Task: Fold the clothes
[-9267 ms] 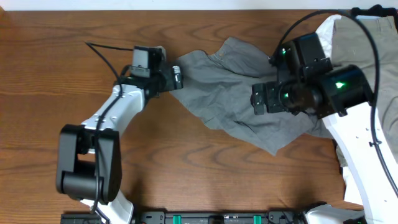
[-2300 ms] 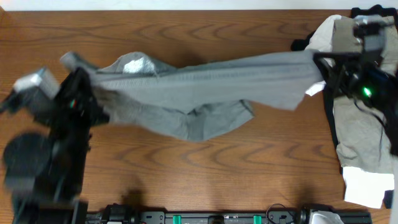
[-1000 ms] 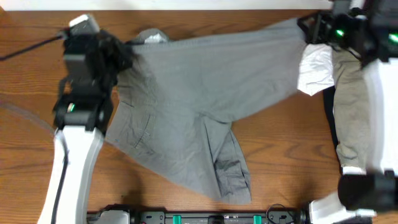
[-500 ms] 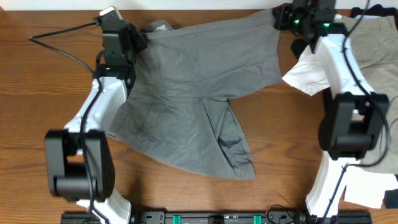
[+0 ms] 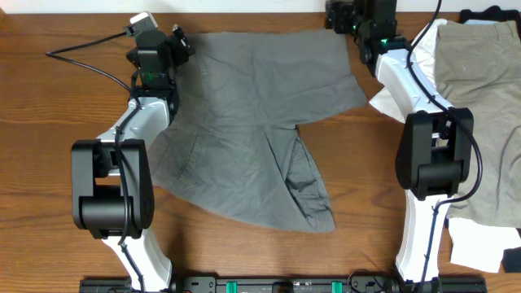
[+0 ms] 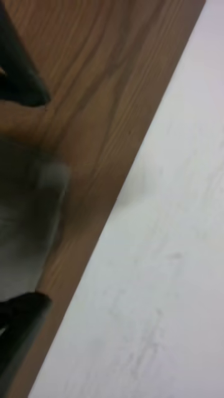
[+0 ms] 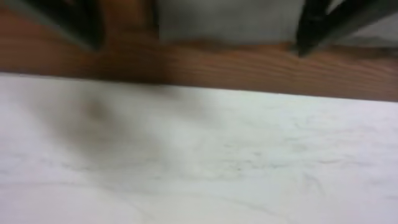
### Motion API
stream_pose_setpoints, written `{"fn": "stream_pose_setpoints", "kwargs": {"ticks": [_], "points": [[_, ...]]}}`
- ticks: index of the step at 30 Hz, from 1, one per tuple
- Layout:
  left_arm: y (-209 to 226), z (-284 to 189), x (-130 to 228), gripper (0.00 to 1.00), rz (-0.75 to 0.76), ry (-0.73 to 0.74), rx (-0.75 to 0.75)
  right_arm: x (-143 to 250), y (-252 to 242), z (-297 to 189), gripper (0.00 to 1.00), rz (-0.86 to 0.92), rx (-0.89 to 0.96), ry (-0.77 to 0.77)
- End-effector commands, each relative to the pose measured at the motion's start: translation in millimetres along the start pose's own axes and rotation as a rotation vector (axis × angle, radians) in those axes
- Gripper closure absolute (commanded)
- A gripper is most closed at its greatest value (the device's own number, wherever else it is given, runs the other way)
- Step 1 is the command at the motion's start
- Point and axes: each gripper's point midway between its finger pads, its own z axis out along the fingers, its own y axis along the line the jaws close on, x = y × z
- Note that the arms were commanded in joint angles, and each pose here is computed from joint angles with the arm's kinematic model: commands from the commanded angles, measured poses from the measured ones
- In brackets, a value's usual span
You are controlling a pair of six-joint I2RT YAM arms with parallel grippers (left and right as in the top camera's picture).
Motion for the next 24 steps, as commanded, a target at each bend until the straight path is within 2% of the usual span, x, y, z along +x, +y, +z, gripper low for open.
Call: {"fn": "stream_pose_setpoints", "kwargs": {"ticks": [1, 6, 12, 15, 18, 24], "points": [[0, -18, -34, 0.02, 0.034, -0.043, -0.016, -39, 1, -29, 0.01, 0.033, 0.026, -0.039], [5, -69, -50, 0.02, 0.054, 0.053, -0.052, -36, 15, -90, 0.01, 0.045, -0.016, 0.138], [3, -144, -42, 0.02, 0.072, 0.243, -0.011, -13, 43, -168, 0.01, -0.017, -0.125, 0.353], [16, -171, -26, 0.02, 0.084, 0.344, -0.052, 11, 43, -188, 0.01, -0.01, -0.117, 0.472], [31, -191, 2, 0.02, 0.017, 0.473, -0.127, 44, 42, -197, 0.06, -0.01, -0.128, 0.599], [48, -205, 48, 0.02, -0.016, 0.64, -0.199, 129, 53, -201, 0.2, 0.003, -0.197, 0.812]]}}
